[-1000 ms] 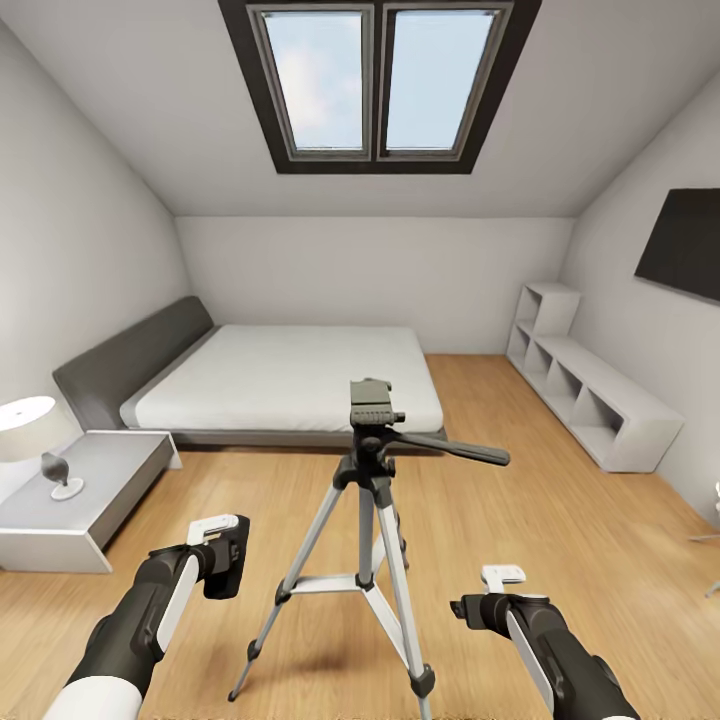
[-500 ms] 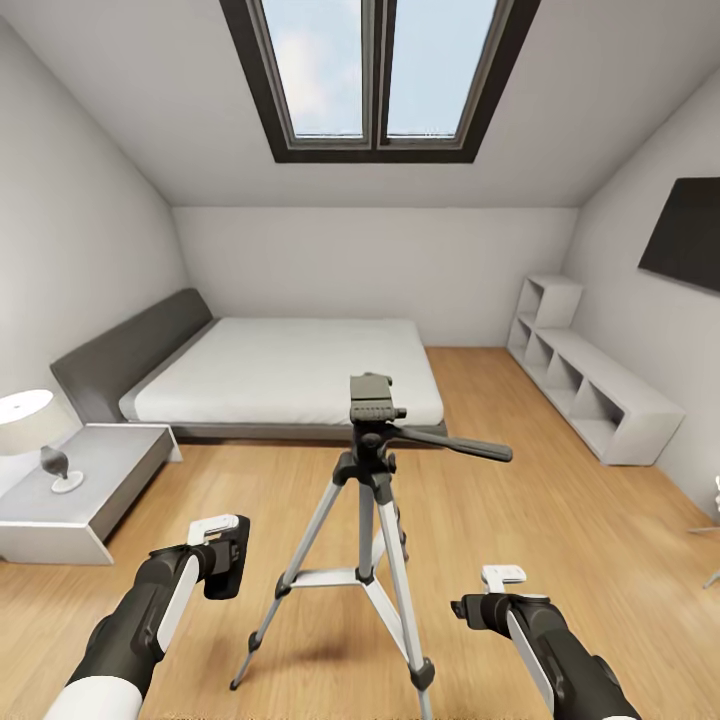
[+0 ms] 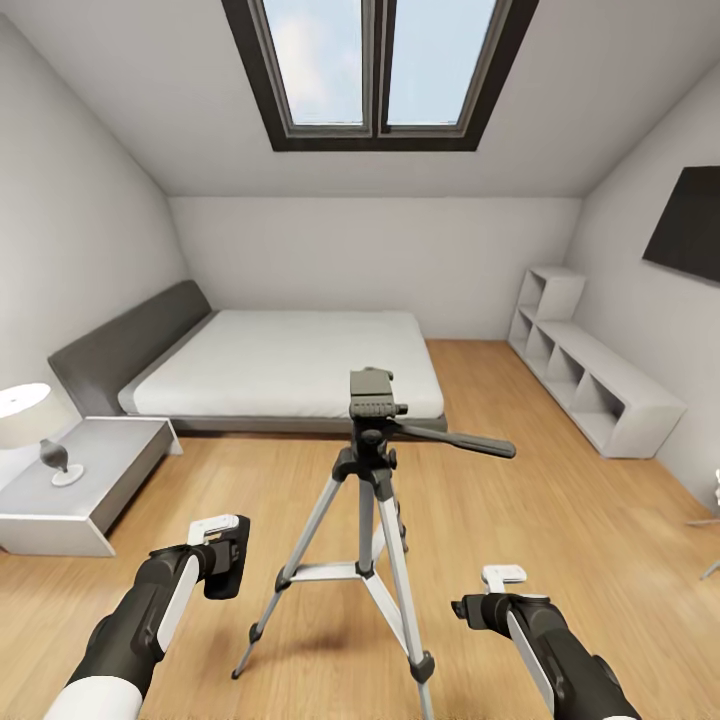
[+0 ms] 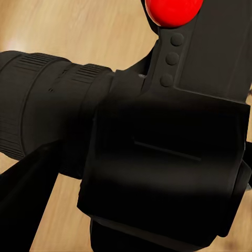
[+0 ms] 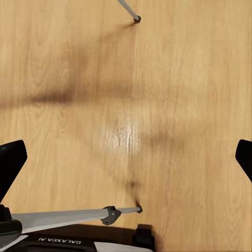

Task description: Attach the digital camera to the camera tripod in the bedroom.

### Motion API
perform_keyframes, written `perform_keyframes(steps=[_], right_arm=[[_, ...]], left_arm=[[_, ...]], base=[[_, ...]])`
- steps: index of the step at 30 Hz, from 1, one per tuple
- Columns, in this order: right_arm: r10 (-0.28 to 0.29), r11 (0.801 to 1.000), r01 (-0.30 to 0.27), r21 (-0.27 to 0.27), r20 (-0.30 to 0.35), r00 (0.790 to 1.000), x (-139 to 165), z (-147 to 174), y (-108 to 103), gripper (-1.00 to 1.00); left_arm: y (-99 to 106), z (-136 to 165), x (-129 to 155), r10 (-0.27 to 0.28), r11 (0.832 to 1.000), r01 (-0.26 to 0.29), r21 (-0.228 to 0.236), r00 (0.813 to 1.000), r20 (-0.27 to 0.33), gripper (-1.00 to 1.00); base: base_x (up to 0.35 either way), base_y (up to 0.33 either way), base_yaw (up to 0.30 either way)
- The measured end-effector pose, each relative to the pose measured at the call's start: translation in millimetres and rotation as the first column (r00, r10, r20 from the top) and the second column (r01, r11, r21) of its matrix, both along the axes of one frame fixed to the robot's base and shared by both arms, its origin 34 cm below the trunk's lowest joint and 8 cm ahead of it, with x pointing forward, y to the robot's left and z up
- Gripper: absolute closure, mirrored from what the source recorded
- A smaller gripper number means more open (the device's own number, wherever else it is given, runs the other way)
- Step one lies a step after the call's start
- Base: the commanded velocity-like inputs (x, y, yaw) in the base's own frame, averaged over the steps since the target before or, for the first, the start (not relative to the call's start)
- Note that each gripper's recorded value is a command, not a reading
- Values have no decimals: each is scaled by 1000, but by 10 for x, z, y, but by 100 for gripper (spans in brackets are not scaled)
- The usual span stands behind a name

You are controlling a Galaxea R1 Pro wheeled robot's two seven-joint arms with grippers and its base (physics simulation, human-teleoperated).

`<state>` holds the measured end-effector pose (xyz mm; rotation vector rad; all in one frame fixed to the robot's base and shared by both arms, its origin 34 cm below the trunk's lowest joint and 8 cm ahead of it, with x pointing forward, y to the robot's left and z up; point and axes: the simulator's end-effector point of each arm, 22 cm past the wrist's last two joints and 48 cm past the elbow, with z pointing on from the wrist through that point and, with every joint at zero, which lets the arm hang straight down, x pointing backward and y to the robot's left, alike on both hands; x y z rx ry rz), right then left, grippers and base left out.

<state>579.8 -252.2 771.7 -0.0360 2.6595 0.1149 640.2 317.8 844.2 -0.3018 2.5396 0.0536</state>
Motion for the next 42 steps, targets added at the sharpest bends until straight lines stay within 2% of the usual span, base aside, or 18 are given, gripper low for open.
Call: perform_keyframes(steps=[22, 42], right_arm=[[-1, 1000, 1, 1, -36, 999, -83, -166, 0, -100], [-2, 1000, 2, 0, -68, 998, -167, -315, -13, -100]], left_arm=[[15, -179, -54, 2, 1000, -2, 1, 999, -33, 100], [24, -189, 5, 3, 1000, -3, 4, 1000, -22, 100]], base=[[0, 0, 0], [0, 0, 0]])
